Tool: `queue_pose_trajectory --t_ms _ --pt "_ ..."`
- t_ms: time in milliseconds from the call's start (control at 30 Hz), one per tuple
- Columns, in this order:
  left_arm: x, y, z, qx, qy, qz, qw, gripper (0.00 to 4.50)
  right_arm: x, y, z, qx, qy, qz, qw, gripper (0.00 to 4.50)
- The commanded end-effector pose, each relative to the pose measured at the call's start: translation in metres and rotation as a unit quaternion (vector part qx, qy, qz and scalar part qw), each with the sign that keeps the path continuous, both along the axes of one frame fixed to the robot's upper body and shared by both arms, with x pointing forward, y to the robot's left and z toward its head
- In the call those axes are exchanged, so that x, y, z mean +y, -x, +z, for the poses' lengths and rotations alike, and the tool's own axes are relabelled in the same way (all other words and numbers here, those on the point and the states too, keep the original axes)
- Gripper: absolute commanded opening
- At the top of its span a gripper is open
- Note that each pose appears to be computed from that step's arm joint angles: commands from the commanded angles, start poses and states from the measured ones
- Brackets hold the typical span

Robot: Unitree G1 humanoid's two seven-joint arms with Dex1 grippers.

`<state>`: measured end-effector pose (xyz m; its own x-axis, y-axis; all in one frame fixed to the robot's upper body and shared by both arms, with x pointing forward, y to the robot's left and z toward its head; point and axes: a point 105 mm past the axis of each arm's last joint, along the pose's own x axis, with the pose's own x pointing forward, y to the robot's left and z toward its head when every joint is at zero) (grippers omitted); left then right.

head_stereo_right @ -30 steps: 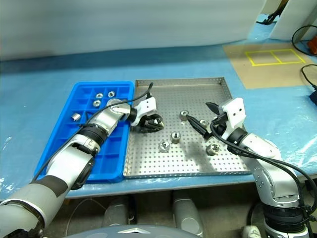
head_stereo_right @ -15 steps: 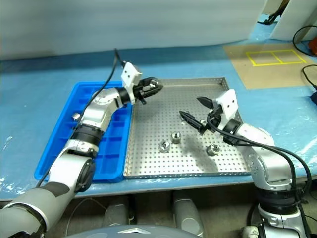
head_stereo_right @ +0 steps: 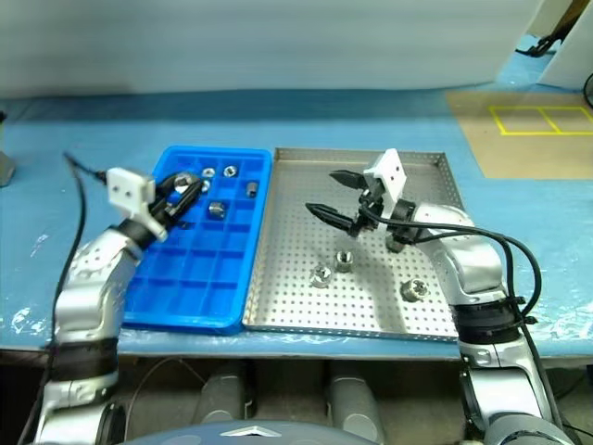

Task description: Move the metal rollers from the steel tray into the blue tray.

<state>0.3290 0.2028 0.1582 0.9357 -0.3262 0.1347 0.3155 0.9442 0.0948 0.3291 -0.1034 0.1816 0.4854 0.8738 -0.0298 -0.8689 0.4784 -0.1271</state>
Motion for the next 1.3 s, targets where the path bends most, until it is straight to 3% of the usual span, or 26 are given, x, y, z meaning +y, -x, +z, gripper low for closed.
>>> queue_pose_trajectory --t_ms 33,200,300,467,867,1133,1300 --pt "0.014 0.021 0.018 -0.038 -0.002 0.028 0.999 1.72 0.010 0.000 0.010 -0.022 0.000 0.031 0.999 4.50" --pt "0.024 0.027 0.001 -0.011 0.000 0.059 0.998 1.72 0.016 -0.004 0.011 -0.023 0.006 0.049 0.999 4.50" --pt "0.032 0.030 -0.019 0.018 -0.037 0.093 0.995 1.72 0.017 -0.004 0.012 -0.025 0.006 0.051 0.998 4.50" --pt "0.037 0.042 -0.045 0.053 -0.011 0.123 0.991 1.72 0.015 -0.005 0.012 -0.023 0.009 0.050 0.998 4.50" --pt "0.055 0.048 -0.078 0.105 -0.022 0.164 0.981 1.72 0.015 -0.005 0.012 -0.025 0.011 0.051 0.998 4.50" --pt "0.034 0.038 -0.069 0.086 -0.011 0.090 0.992 4.28 0.013 -0.005 0.013 -0.030 0.014 0.044 0.999 4.50" --pt "0.012 0.027 -0.056 0.069 0.014 0.023 0.997 4.28 0.007 -0.004 0.015 -0.035 0.014 0.026 0.999 4.50"
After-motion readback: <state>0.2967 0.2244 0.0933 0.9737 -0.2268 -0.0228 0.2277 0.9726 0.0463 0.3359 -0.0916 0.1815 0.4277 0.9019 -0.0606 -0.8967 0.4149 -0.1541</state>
